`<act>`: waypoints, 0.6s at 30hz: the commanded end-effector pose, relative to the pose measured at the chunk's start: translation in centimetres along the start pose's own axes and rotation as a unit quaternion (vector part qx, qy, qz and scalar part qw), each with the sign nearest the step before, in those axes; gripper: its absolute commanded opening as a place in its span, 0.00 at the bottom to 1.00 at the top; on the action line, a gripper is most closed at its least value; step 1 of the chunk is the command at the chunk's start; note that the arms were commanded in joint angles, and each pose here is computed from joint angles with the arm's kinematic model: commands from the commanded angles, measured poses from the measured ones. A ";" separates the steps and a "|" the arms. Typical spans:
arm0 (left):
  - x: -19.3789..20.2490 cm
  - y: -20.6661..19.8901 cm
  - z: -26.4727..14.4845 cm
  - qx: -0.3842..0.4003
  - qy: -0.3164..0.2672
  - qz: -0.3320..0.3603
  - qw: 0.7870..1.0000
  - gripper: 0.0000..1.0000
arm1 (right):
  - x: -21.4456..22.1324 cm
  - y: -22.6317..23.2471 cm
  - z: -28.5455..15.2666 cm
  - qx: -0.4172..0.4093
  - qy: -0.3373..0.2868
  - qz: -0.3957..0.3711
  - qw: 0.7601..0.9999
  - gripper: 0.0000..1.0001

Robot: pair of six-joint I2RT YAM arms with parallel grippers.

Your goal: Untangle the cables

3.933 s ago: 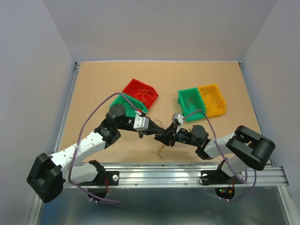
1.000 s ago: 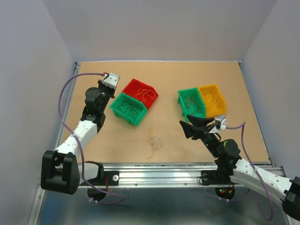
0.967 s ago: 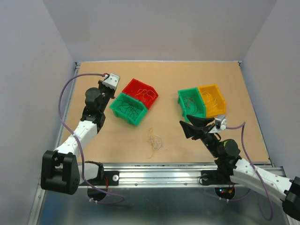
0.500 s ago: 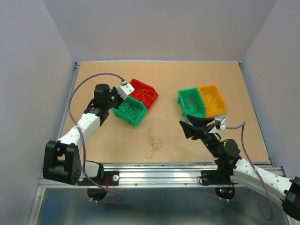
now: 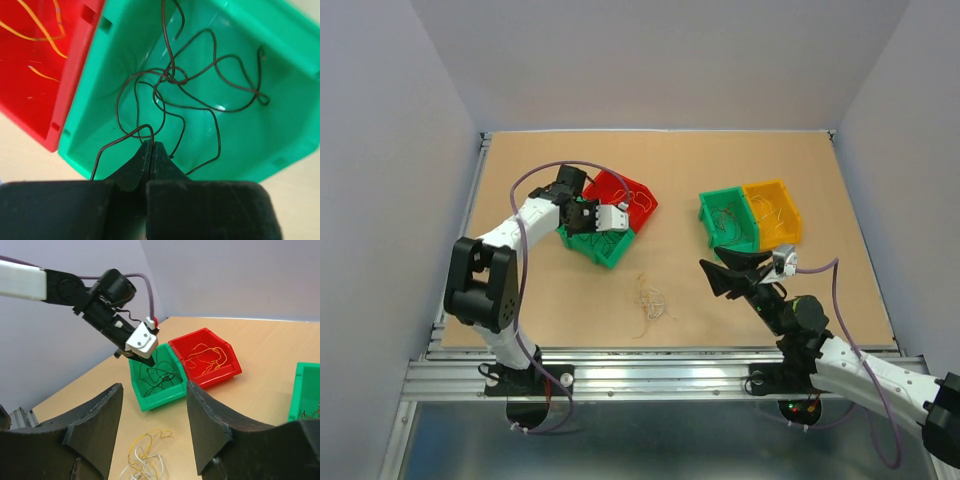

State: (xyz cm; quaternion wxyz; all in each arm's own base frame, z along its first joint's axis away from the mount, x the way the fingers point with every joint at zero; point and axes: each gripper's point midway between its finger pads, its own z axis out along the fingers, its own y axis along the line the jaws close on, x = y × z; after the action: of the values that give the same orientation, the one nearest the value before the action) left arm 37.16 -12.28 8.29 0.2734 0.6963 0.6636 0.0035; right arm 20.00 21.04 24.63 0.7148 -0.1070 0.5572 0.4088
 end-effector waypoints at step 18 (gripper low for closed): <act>0.7 -1.8 2.5 0.167 0.133 0.161 0.964 0.12 | -1.2 0.8 0.7 -0.013 -0.012 0.002 1.000 0.58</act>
State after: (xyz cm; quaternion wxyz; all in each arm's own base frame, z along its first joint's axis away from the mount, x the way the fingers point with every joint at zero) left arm 36.81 -12.68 4.54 0.0842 0.8078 0.5828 0.0263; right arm 20.10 21.43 23.89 0.7071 -0.1147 0.5670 0.4067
